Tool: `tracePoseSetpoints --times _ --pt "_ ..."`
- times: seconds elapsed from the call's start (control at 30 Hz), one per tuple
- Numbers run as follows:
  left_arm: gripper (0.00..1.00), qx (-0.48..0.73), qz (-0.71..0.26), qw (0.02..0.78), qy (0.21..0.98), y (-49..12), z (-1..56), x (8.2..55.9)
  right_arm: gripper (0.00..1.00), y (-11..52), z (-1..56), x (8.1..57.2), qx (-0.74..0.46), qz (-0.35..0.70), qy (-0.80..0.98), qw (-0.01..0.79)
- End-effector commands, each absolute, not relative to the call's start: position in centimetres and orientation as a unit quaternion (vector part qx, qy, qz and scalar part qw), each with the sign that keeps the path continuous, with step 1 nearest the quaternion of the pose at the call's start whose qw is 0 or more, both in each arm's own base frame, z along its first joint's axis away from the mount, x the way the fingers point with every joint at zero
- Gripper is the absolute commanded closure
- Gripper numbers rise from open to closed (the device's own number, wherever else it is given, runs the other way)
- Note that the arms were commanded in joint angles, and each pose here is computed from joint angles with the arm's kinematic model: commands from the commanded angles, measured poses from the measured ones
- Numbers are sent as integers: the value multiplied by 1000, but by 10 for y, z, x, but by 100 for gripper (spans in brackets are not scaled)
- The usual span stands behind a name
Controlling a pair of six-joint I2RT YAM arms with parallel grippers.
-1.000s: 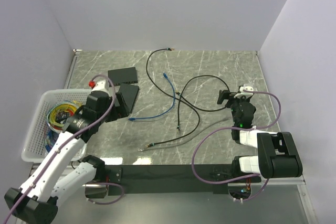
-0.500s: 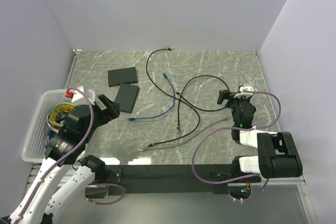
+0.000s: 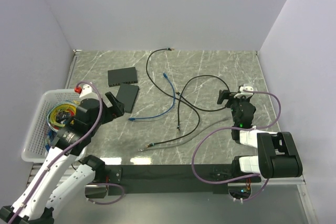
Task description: Insert the plug into the switch port
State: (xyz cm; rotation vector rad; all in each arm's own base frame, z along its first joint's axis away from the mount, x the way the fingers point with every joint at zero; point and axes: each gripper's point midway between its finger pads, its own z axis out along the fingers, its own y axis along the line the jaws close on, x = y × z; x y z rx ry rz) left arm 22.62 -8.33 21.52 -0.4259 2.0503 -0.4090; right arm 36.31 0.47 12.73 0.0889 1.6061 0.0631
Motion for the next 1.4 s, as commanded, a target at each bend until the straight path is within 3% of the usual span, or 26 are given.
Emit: tracePoseSetpoints --times 0.0,0.63,0.7,0.73,0.77,0.8,0.83,0.97,1.1,1.17,1.23,1.37 --pt "1 -158 -192 502 828 -91 229 229 0 7 140 367 36 32 704 709" --pt "1 -158 -168 479 847 -92 213 236 0 -2 140 368 77 -5 706 704" --pt "1 -160 -165 478 848 -91 211 237 0 -1 144 366 101 -30 711 695" --pt "1 -161 -163 480 847 -90 212 238 0 -8 187 378 136 -53 690 709" --pt "1 -161 -163 480 847 -90 212 238 0 -2 174 377 117 -63 734 667" --pt "1 -161 -160 479 848 -90 210 238 0 11 191 381 114 -39 729 673" --pt "1 -163 -158 478 849 -89 210 238 0 42 241 386 80 31 704 705" --pt "1 -166 -158 484 844 -87 213 237 0 122 321 351 39 293 649 701" --pt "1 -175 -157 494 837 -82 217 236 2 159 323 321 41 436 633 638" --pt "1 -175 -161 497 834 -82 220 235 4 199 303 308 -11 443 674 591" --pt "1 -173 -165 499 833 -83 221 234 4 212 301 310 -53 367 690 622" --pt "1 -168 -169 499 833 -85 222 234 3 262 263 283 -165 296 738 583"
